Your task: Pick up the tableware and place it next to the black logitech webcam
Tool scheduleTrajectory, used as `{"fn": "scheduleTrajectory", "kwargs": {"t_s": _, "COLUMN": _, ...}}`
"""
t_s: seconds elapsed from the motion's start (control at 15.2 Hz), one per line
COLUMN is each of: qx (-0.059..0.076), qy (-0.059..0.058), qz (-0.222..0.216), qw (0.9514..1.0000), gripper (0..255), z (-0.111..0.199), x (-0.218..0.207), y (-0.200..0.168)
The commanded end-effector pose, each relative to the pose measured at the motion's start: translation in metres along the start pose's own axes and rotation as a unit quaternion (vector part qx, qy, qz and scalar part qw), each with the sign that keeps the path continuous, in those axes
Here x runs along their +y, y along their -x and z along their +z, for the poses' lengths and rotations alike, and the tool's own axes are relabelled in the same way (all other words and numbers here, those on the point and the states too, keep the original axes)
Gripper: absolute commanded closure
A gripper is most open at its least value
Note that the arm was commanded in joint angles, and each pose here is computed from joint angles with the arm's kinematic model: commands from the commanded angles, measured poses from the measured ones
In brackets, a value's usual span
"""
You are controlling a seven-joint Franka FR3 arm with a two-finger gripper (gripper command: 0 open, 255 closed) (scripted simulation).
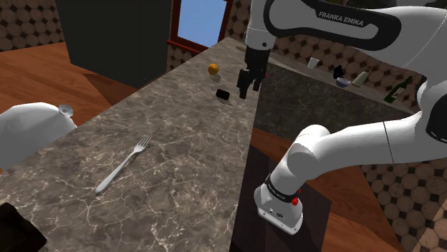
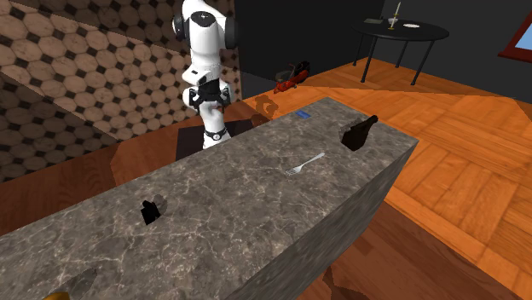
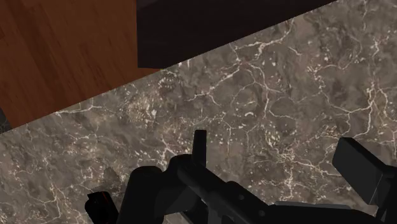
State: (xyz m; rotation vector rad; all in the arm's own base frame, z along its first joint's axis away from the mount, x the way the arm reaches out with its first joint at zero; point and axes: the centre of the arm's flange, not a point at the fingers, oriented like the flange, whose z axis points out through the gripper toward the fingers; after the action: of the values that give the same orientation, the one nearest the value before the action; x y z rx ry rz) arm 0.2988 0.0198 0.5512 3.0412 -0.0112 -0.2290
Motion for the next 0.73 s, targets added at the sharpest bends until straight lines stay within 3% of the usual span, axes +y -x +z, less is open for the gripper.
{"fn": "scheduleTrajectory", "kwargs": {"t_s": 0.0, "qx": 0.0, "qy": 0.0, "qz": 0.0, "qw": 1.0, "gripper": 0, "z": 0.0, "x": 0.0, "y": 0.0}}
{"fn": "scheduleTrajectory", "kwargs": {"t_s": 0.33, "qx": 0.011, "qy": -0.011, "qz": 0.088, "qw": 0.996, "gripper": 0, "z": 0.024, "x": -0.058, "y": 0.004}}
{"fn": "scheduleTrajectory", "kwargs": {"t_s": 0.66, "qx": 0.022, "qy": -0.022, "qz": 0.175, "qw": 0.9841, "gripper": 0, "z": 0.046, "x": -0.117, "y": -0.003}}
